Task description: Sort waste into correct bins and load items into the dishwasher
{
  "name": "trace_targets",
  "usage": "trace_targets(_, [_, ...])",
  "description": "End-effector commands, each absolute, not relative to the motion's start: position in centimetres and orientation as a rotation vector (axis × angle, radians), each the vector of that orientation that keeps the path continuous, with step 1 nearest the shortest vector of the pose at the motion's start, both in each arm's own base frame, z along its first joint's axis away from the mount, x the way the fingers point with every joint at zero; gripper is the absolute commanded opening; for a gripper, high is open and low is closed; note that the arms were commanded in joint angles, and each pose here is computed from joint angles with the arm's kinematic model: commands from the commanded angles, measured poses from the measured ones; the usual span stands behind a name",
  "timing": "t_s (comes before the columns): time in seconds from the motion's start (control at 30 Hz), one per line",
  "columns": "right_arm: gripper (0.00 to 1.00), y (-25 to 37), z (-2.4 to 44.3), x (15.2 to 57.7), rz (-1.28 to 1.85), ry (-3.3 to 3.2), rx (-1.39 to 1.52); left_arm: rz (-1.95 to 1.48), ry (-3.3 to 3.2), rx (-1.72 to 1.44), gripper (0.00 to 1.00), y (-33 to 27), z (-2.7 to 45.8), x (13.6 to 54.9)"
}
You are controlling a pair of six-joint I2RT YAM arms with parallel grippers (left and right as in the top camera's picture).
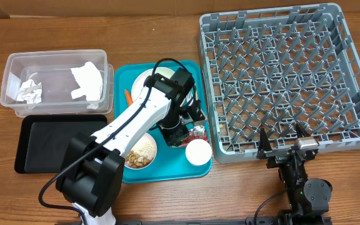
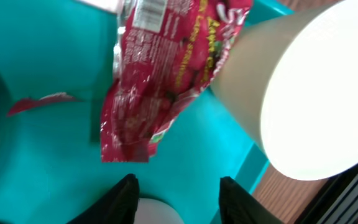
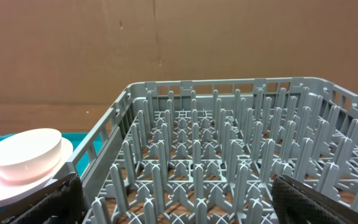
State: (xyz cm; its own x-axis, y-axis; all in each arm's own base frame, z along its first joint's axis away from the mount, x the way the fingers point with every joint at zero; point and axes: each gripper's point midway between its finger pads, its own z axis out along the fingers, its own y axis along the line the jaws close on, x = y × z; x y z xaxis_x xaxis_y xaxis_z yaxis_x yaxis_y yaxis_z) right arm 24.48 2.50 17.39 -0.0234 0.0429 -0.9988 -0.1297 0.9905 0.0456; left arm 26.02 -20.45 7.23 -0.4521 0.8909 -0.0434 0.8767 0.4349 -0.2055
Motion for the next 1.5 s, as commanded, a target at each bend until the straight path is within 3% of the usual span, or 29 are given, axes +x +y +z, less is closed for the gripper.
trace_targets(0.0, [1.00,2.3,17.1,24.5,0.128,1.590,-0.065,0.384,-2.570,-1.686,0.47,-21.2,7.5,25.8])
trace_targets(0.63, [1.00,2.3,17.1,24.5,0.128,1.590,-0.065,0.373,-2.617,-1.705,0.54,-21.3,4.5,26.3])
trace_targets(1.23, [1.00,2.3,17.1,24.5,0.128,1.590,-0.065,0.374,-2.656,-1.724,0.54,-21.3,1.9,26.4])
trace_targets(1.47, [1.00,2.3,17.1,24.5,0.128,1.590,-0.065,0.351,-2.665,-1.694,0.38,-21.0,1.5,26.4])
